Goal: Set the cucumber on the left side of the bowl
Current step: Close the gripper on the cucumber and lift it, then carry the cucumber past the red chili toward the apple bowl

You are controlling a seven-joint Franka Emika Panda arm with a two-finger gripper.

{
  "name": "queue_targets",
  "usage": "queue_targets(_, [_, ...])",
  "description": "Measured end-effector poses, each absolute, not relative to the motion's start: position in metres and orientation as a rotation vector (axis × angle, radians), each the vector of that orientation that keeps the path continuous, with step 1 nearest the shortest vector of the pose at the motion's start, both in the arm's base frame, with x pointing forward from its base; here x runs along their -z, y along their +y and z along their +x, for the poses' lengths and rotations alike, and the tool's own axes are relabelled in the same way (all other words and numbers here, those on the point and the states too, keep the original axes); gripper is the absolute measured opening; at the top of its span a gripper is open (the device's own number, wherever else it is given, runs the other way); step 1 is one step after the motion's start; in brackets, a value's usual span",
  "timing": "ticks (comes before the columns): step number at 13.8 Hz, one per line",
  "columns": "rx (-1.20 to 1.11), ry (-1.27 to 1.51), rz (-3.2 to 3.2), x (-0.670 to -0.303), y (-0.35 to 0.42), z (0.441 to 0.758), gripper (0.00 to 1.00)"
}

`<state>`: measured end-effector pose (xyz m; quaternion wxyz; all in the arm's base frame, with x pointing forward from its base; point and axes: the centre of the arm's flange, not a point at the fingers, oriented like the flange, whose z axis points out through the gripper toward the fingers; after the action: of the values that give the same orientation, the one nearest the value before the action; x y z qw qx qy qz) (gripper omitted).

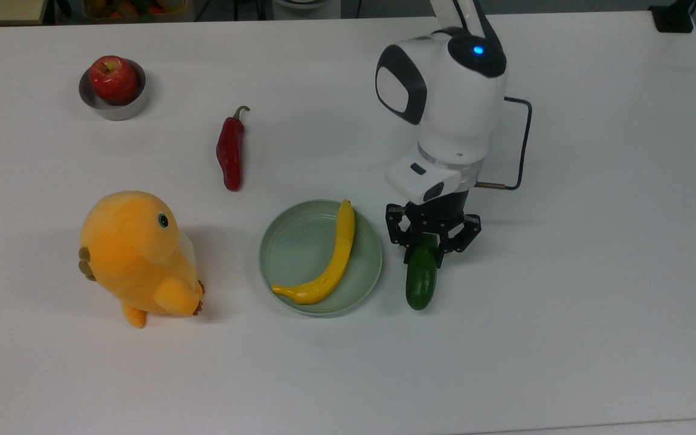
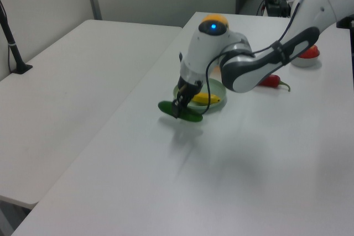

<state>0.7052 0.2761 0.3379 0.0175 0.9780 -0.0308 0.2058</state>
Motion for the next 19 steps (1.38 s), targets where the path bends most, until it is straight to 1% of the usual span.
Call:
queue_targets(1, [-0.694,-0.103,3.036,-0.367,0.273,0.704,0.48])
queue_targets(2, [-0.729,-0.108,3.032,-0.388,0.269,0.701,0.48])
queue_targets(3, [-0.761,-0.099,3.019,-0.416,0.257,0.693,0.48])
queue_targets(4, [-0.765,-0.079,3.011,-0.430,0.248,0.684,0.48])
queue_targets(5, [-0.754,-0.044,3.006,-0.447,0.234,0.668,0.48])
queue_targets(7, [-0.685,0.008,2.997,-0.458,0.214,0.644,0.48])
queue_targets(9, [-0.529,0.073,2.999,-0.470,0.181,0.610,0.48])
queue_targets(10, [-0.473,0.085,3.008,-0.474,0.169,0.600,0.48])
queue_targets(12, [-0.314,0.113,3.011,-0.492,0.123,0.575,0.48])
queue_targets(14, [-0.208,0.140,2.990,-0.511,0.068,0.557,0.48])
queue_targets(16, [-0.166,0.204,2.979,-0.520,0.022,0.543,0.48])
queue_targets(19, [-0.135,0.206,2.992,-0.519,-0.029,0.518,0.48])
